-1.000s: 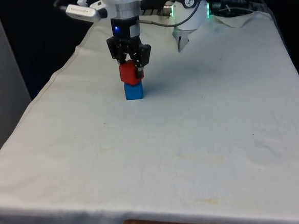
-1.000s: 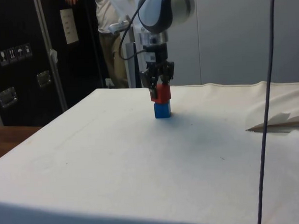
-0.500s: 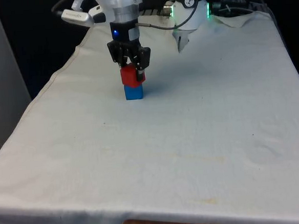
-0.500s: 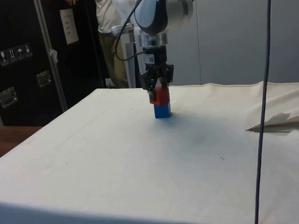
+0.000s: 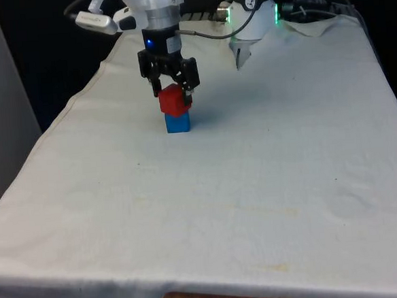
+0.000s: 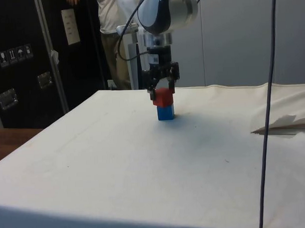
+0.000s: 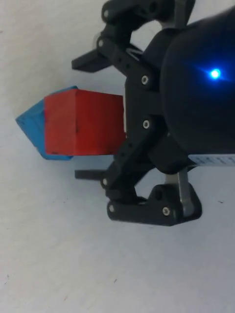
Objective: Stack the two cubes.
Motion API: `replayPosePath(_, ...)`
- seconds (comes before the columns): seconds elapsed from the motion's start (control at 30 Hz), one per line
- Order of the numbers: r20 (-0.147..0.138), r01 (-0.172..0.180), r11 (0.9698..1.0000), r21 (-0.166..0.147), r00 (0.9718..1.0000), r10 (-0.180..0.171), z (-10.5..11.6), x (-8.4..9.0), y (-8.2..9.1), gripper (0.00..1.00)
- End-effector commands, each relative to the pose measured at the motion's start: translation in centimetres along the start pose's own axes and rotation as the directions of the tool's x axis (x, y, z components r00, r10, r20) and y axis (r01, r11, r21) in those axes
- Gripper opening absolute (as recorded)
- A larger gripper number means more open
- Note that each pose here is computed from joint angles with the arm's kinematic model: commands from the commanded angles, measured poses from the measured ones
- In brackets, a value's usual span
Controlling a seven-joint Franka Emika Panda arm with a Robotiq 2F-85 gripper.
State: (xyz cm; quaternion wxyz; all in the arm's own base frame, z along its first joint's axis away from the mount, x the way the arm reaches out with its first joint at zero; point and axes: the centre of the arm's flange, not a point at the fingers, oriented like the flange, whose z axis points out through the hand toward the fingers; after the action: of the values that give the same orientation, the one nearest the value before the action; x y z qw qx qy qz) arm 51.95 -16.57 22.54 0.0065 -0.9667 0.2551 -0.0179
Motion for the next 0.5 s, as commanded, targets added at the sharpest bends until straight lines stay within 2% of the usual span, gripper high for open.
replayPosePath(0.0, 0.0, 0.0, 1.0, 0.001, 1.0, 0.0, 0.0, 0.0, 0.0, 0.99)
replayPosePath(0.03, 0.006, 0.002, 0.9999, 0.015, 1.0, -0.002, 0.0, 0.0, -0.1, 0.99)
replayPosePath(0.07, 0.006, 0.001, 0.9999, 0.015, 1.0, -0.001, 0.0, 0.0, -0.1, 1.0)
replayPosePath(0.27, 0.004, 0.0, 0.9999, 0.014, 1.0, 0.0, -0.3, 0.1, 0.0, 1.0)
replayPosePath(0.3, 0.001, 0.001, 0.9999, 0.012, 1.0, -0.001, -0.7, 0.2, 0.0, 1.0)
replayPosePath(0.33, -0.003, 0.0, 1.0, 0.002, 1.0, 0.0, -0.1, 0.1, 0.0, 1.0)
replayPosePath(0.37, -0.005, 0.0, 1.0, 0.01, 1.0, 0.0, -1.3, 0.4, 0.0, 1.0)
replayPosePath(0.47, -0.007, 0.004, 0.9999, 0.012, 1.0, -0.004, -2.2, 0.6, -0.2, 1.0)
